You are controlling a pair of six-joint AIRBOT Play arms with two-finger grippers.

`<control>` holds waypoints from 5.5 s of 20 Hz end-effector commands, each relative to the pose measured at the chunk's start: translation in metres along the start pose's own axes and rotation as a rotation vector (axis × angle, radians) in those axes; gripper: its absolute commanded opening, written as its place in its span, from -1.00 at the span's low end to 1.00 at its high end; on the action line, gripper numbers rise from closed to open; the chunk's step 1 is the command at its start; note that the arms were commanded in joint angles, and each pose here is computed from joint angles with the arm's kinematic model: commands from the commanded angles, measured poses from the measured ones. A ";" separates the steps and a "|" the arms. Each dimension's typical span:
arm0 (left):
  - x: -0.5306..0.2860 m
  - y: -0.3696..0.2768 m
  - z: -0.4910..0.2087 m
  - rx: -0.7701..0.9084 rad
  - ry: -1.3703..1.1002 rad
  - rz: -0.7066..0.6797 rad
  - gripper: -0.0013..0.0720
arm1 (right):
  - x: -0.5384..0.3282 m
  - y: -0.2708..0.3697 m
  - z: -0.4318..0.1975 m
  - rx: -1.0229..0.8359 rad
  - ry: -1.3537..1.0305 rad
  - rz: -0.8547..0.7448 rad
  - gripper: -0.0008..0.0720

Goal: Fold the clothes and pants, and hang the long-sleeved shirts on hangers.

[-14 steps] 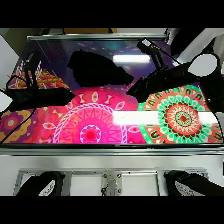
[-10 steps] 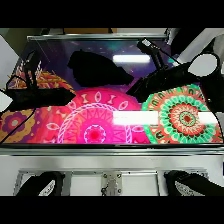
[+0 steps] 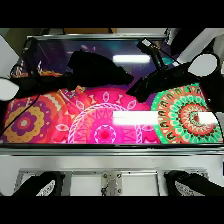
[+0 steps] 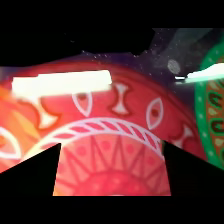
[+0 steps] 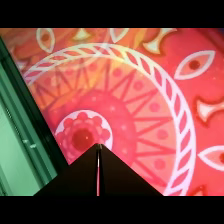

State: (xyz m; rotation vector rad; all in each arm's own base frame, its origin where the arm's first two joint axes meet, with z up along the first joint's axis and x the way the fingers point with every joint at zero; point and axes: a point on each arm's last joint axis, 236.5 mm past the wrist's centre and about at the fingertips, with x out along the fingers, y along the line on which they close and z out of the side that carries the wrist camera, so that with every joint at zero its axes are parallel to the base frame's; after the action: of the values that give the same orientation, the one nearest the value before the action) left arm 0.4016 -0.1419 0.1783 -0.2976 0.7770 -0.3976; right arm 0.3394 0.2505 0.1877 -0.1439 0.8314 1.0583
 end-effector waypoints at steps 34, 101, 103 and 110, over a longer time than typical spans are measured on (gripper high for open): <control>0.022 -0.128 0.057 0.263 -0.034 -0.214 -0.91 | 0.000 0.007 0.006 0.010 -0.025 0.032 -0.91; 0.143 0.024 -0.109 -0.003 0.582 0.247 -0.91 | 0.142 -0.243 -0.124 0.616 0.064 -0.225 0.63; 0.143 0.024 -0.109 -0.005 0.583 0.246 -0.91 | 0.156 -0.243 -0.133 0.631 0.093 -0.201 0.63; 0.144 0.024 -0.108 -0.004 0.582 0.246 -0.91 | 0.191 -0.228 -0.136 0.641 0.118 -0.144 0.63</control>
State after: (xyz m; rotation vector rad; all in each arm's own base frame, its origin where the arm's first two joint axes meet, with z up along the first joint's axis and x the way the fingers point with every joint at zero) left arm 0.4213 -0.1973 0.0063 -0.0825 1.3695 -0.2485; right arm 0.4980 0.1892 -0.0887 0.2641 1.1998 0.5917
